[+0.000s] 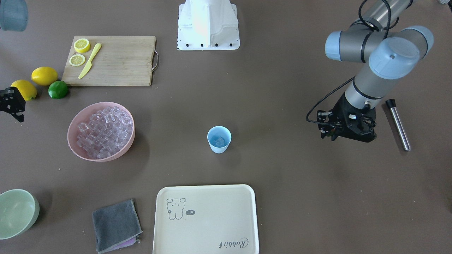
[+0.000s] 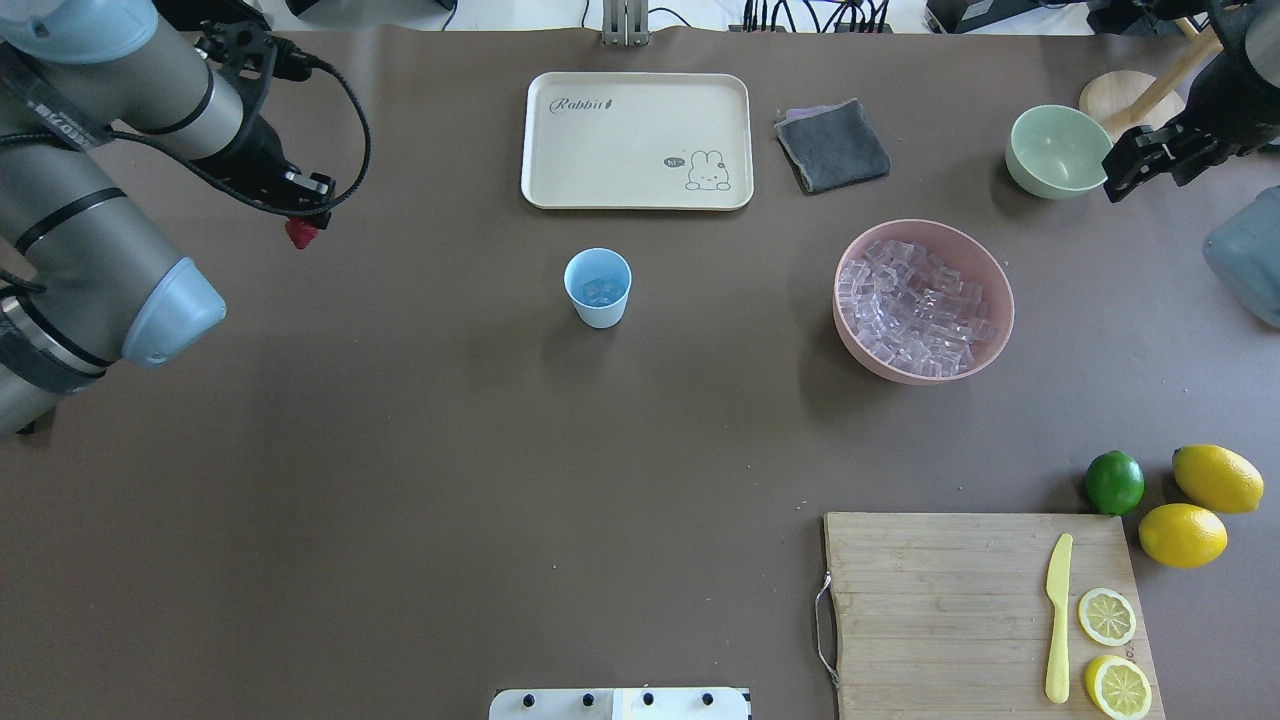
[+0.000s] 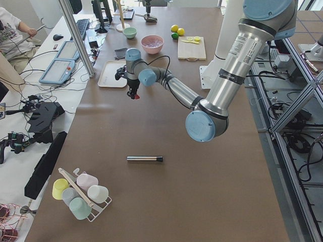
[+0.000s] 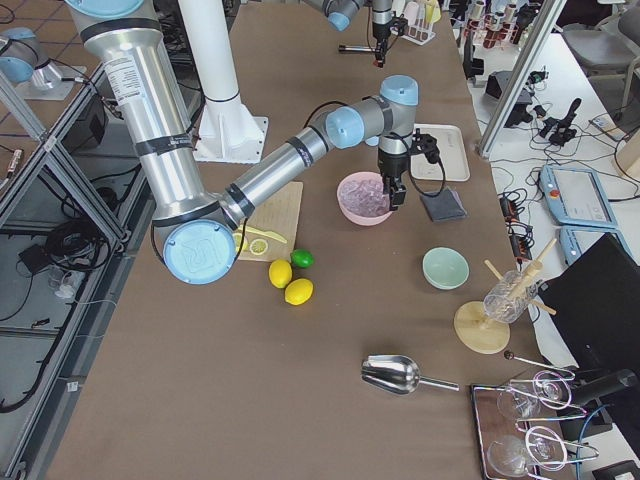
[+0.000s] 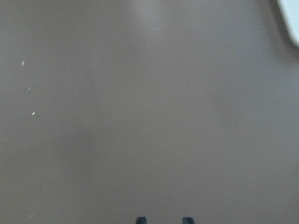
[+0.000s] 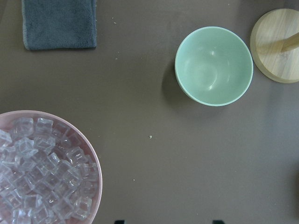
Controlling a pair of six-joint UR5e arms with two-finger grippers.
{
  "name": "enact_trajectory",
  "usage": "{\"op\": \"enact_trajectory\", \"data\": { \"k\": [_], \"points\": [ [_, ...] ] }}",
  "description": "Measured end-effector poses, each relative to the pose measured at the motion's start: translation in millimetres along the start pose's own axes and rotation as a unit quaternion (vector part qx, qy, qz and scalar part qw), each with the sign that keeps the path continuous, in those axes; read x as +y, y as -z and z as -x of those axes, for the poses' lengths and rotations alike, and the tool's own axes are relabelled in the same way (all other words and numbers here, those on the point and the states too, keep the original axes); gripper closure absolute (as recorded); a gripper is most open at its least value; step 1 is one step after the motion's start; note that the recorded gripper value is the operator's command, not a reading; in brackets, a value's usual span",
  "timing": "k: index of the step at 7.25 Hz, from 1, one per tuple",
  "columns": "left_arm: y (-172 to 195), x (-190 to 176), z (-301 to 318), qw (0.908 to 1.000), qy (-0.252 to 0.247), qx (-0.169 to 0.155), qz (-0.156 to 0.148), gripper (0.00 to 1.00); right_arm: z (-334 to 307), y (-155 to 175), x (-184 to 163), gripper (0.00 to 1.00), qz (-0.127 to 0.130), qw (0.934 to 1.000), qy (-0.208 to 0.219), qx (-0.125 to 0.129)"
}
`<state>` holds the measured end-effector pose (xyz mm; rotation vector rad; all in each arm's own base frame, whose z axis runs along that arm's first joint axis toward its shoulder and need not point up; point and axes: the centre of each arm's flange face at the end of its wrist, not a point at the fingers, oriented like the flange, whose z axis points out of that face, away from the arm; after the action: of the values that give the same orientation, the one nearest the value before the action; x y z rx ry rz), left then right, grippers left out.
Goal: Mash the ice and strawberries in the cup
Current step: 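Carry the strawberry with the left gripper over the blue cup, then lower the strawberry into the blue cup and open the left gripper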
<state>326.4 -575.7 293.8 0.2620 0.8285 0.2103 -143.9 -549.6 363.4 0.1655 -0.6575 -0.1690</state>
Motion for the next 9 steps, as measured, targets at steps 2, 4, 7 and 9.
{"op": "enact_trajectory", "data": {
  "k": [2,4,7,9],
  "points": [
    [16,-19,-96,0.9993,0.012,0.034,-0.006,0.96,0,-1,0,0.30,0.000,1.0000,0.000,0.001],
    [17,-26,-183,0.9978,0.029,0.054,-0.027,0.96,0,-1,0,0.30,0.001,1.0000,0.000,0.001],
    [-26,-28,-248,0.9955,0.041,0.055,-0.066,0.96,3,-3,0,0.30,0.003,1.0000,0.002,0.000],
    [-52,-36,-252,0.9951,0.042,0.042,-0.078,0.94,3,-4,0,0.30,0.003,1.0000,0.003,-0.001]
  ]
}}
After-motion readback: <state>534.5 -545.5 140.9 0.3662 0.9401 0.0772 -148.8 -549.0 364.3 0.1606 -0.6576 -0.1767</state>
